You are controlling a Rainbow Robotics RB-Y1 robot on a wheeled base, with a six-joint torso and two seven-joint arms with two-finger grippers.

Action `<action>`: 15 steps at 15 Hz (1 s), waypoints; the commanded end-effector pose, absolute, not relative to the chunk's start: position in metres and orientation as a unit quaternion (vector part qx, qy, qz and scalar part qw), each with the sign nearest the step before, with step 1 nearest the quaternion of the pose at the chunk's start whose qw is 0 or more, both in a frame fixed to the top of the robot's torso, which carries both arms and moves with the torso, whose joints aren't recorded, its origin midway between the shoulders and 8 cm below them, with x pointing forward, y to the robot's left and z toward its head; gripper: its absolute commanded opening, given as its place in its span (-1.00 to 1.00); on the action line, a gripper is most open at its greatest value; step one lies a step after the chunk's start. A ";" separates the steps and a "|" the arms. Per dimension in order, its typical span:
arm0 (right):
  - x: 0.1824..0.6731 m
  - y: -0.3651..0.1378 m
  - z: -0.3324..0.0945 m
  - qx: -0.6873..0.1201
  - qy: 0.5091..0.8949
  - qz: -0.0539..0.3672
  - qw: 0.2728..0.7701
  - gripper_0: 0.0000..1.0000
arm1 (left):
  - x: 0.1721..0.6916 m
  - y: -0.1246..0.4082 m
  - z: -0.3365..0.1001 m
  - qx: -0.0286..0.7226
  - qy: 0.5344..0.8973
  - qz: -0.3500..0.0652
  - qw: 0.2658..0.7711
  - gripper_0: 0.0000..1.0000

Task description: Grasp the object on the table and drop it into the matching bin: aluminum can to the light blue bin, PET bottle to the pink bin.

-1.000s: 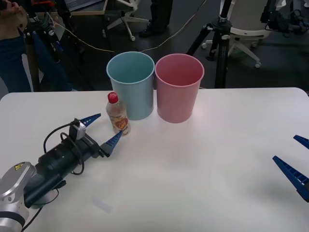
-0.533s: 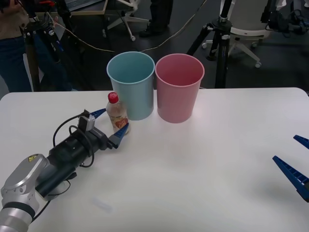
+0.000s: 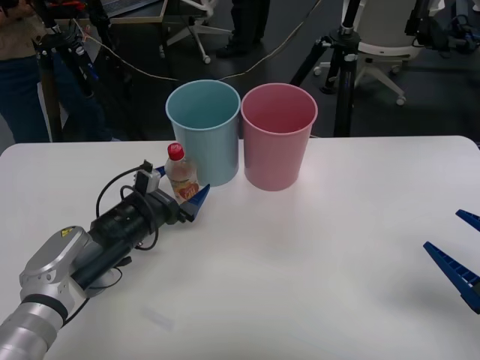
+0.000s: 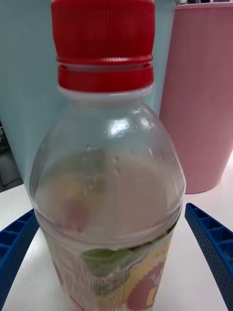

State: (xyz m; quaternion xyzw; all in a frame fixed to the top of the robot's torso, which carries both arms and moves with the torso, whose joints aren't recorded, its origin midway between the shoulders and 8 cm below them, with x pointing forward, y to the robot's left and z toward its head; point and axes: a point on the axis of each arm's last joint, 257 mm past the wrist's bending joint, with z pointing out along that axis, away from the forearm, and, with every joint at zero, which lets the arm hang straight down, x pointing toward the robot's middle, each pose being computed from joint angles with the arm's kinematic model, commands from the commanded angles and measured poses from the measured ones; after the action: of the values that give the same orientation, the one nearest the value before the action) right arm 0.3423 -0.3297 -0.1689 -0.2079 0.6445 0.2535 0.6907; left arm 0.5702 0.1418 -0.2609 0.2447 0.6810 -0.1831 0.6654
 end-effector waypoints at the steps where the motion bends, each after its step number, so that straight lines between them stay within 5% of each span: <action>1: 0.342 -0.330 -0.169 -0.208 0.645 0.253 0.691 1.00 | 0.576 0.135 -0.256 0.246 0.681 -0.181 0.666 1.00; 5: 0.342 -0.330 -0.169 -0.208 0.645 0.253 0.691 1.00 | 0.580 0.132 -0.256 0.239 0.685 -0.181 0.664 1.00; 7: 0.342 -0.330 -0.169 -0.208 0.645 0.253 0.691 1.00 | 0.580 0.131 -0.256 0.236 0.686 -0.184 0.664 -0.94; 15: 0.342 -0.330 -0.169 -0.208 0.645 0.253 0.691 1.00 | 0.579 0.132 -0.255 0.228 0.687 -0.192 0.663 -1.00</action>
State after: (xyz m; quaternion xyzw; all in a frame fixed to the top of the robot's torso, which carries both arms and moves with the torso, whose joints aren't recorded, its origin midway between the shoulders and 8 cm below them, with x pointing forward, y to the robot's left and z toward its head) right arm 0.3423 -0.3297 -0.1689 -0.2079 0.6445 0.2535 0.6907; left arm 0.5796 0.1324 -0.2550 0.2271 0.6871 -0.1912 0.6631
